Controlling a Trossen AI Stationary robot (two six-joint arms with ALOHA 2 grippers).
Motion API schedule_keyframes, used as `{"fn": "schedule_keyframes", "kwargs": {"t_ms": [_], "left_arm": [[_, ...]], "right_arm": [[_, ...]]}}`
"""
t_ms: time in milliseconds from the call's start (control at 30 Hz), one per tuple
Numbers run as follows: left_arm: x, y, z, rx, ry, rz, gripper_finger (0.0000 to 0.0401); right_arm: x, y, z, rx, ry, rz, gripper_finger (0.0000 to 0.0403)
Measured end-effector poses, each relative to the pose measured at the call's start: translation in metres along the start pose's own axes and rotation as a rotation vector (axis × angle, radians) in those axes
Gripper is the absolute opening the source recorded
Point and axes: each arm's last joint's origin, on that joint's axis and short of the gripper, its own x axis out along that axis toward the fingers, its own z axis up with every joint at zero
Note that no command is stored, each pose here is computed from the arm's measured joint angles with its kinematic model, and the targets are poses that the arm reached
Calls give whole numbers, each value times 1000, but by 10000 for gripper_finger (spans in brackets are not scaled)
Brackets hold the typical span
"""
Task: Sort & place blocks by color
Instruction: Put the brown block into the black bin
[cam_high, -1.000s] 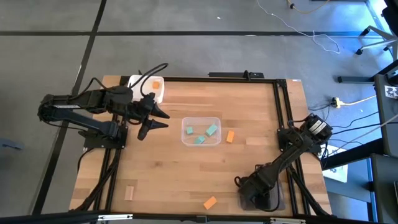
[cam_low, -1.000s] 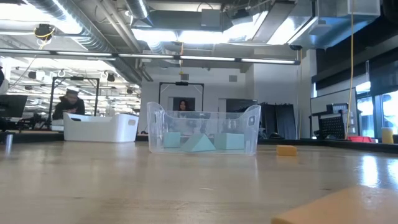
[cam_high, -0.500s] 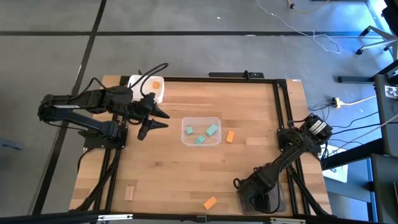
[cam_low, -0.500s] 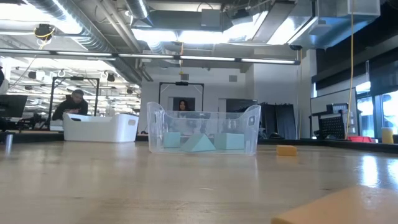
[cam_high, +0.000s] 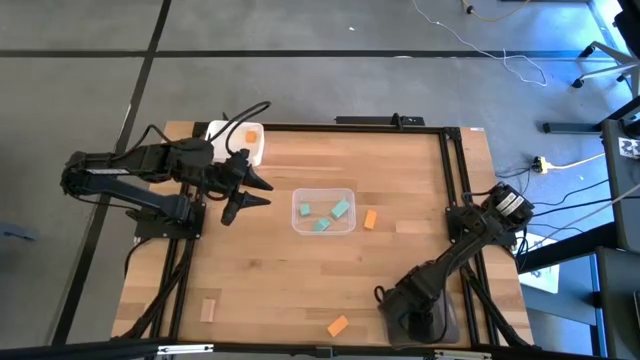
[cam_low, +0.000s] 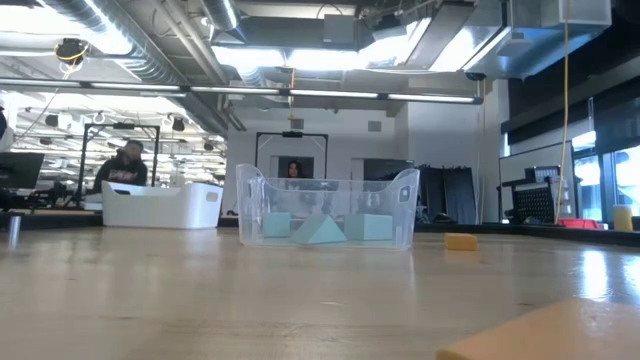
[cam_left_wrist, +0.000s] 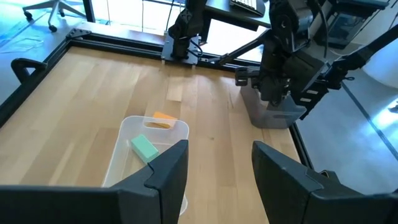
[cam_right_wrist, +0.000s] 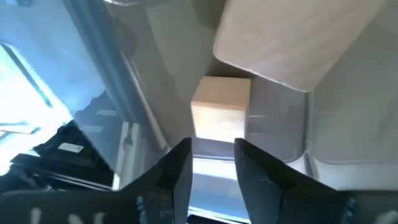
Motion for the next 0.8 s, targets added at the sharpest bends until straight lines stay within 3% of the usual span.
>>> {"fn": "schedule_keyframes", "kwargs": {"t_ms": [133, 433, 567, 700, 800], "left_arm": [[0, 0, 0, 0, 0, 0, 169], [0, 0, -1, -1, 14, 1, 169], [0, 0, -4, -7, 46, 2, 169], [-1, 0, -16, -85, 162, 20, 168], [-3, -2, -27, -211, 271, 47, 166]], "right_arm": [[-16, 11, 2, -40, -72, -32, 119], [-69, 22, -16, 21, -155, -322, 119], [-94, 28, -21, 11, -271, -437, 119], [-118, 36, -24, -6, -429, -525, 119], [-138, 40, -28, 9, -566, -598, 119]]}}
